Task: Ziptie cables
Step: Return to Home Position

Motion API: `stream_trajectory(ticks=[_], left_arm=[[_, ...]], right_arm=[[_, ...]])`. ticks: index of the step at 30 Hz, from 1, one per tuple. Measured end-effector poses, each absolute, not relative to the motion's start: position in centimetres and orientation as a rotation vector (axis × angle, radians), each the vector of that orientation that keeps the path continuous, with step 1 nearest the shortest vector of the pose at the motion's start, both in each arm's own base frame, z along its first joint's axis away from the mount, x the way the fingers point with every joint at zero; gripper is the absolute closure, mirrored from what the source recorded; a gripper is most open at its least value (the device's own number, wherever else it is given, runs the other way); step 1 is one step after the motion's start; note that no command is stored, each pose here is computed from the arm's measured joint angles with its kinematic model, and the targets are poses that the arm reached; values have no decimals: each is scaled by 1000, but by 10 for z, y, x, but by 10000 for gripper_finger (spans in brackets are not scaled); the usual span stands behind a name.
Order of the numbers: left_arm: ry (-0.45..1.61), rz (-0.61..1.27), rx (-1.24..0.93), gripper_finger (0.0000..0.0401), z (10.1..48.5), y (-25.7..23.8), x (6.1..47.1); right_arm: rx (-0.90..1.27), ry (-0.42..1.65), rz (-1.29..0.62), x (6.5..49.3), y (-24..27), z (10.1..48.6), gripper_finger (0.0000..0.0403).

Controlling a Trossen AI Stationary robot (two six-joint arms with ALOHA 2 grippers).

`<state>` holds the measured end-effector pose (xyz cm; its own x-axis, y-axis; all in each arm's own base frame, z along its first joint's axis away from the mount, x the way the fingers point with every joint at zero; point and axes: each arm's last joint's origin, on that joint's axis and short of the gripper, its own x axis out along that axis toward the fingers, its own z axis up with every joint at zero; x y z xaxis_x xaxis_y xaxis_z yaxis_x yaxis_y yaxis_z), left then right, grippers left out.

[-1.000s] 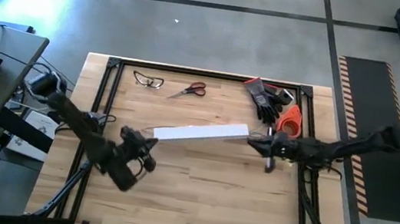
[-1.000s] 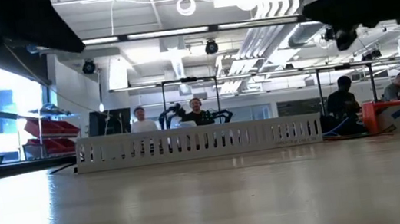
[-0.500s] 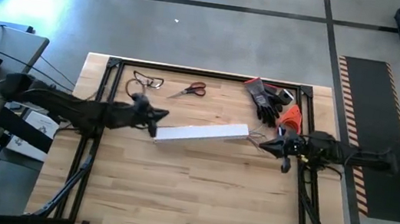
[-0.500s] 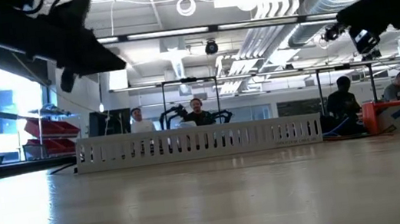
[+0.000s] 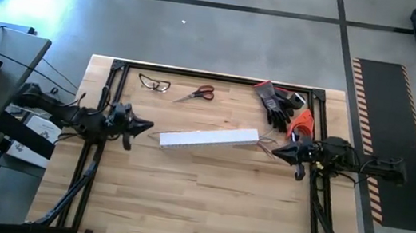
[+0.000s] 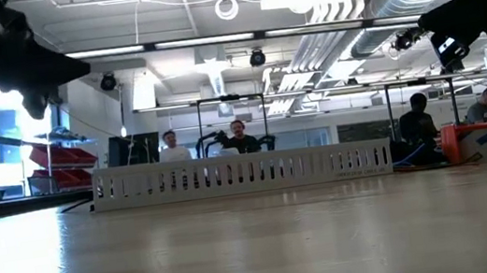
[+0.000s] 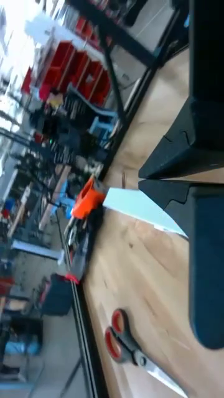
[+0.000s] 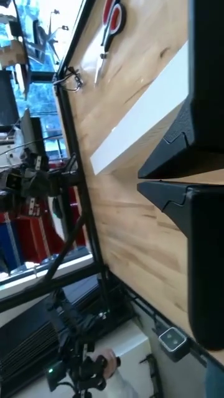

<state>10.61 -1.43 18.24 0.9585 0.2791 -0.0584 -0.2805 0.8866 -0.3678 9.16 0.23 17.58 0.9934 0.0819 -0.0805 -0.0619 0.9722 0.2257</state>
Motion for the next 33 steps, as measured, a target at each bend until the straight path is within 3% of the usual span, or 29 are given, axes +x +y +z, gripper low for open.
stream_trajectory(ticks=[6, 13, 19, 33], left_arm=[[2, 290, -336, 401, 163, -21, 99], [-6, 271, -269, 401, 165, -24, 98], [31, 305, -234, 401, 161, -24, 99], [69, 272, -175, 401, 159, -25, 101]], right_arm=[[186, 126, 72, 91, 2, 172, 403], [151, 124, 70, 91, 2, 172, 403], [110, -18, 74, 98, 2, 168, 403], [68, 3, 55, 99, 2, 166, 403]])
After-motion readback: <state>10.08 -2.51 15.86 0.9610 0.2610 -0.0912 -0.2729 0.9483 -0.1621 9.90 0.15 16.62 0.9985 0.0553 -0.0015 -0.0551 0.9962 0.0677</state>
